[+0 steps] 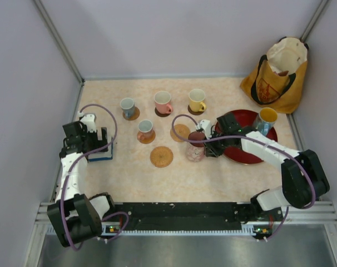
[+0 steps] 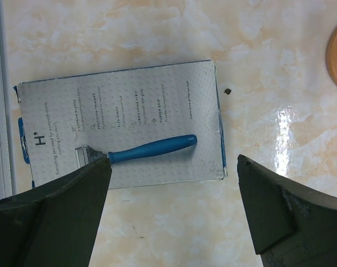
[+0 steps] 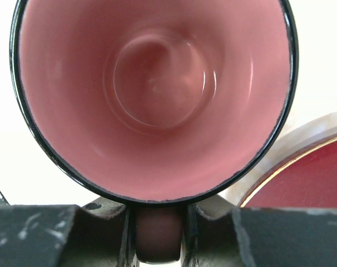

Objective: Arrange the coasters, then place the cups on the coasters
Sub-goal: Pick up the cup at the center of the board, then place the cup on the coaster.

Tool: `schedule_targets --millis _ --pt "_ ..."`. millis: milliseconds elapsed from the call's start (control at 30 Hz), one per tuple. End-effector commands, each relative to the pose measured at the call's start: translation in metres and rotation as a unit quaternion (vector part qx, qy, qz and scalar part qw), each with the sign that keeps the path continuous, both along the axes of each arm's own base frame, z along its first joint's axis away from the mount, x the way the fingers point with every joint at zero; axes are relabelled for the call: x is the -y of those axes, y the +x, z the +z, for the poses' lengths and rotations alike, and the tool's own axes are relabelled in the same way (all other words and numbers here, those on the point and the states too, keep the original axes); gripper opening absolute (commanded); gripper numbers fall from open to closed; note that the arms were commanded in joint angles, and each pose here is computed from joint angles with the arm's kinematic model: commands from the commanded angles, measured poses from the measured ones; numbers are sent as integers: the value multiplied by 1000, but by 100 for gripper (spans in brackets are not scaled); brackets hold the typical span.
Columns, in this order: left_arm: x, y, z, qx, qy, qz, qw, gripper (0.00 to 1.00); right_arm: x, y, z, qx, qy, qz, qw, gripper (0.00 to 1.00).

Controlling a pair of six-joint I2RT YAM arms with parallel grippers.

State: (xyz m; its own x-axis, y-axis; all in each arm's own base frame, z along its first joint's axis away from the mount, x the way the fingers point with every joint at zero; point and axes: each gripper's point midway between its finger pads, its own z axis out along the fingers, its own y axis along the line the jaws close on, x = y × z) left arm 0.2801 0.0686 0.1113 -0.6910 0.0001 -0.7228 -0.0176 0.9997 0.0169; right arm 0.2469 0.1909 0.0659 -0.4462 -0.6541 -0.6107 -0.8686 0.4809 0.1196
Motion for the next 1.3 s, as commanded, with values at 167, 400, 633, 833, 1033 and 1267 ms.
schedule_targets --millis 167,400,633,833,1033,1267 --pt "-5 6 6 13 4 3 1000 99 -8 -8 3 -13 15 14 1000 0" --pt "-4 7 6 15 4 1 1000 99 -6 6 26 36 17 -3 999 0" --pt "-3 6 4 12 1 0 1000 99 1 34 60 109 13 -57 992 0" --pt "-3 6 3 11 0 -2 1000 99 2 57 82 153 12 -99 983 0" --pt "-3 6 5 13 0 -2 1000 99 -4 75 98 187 6 -124 975 0" --pt "1 7 7 14 -5 -15 1000 99 -19 102 127 210 43 -161 963 0"
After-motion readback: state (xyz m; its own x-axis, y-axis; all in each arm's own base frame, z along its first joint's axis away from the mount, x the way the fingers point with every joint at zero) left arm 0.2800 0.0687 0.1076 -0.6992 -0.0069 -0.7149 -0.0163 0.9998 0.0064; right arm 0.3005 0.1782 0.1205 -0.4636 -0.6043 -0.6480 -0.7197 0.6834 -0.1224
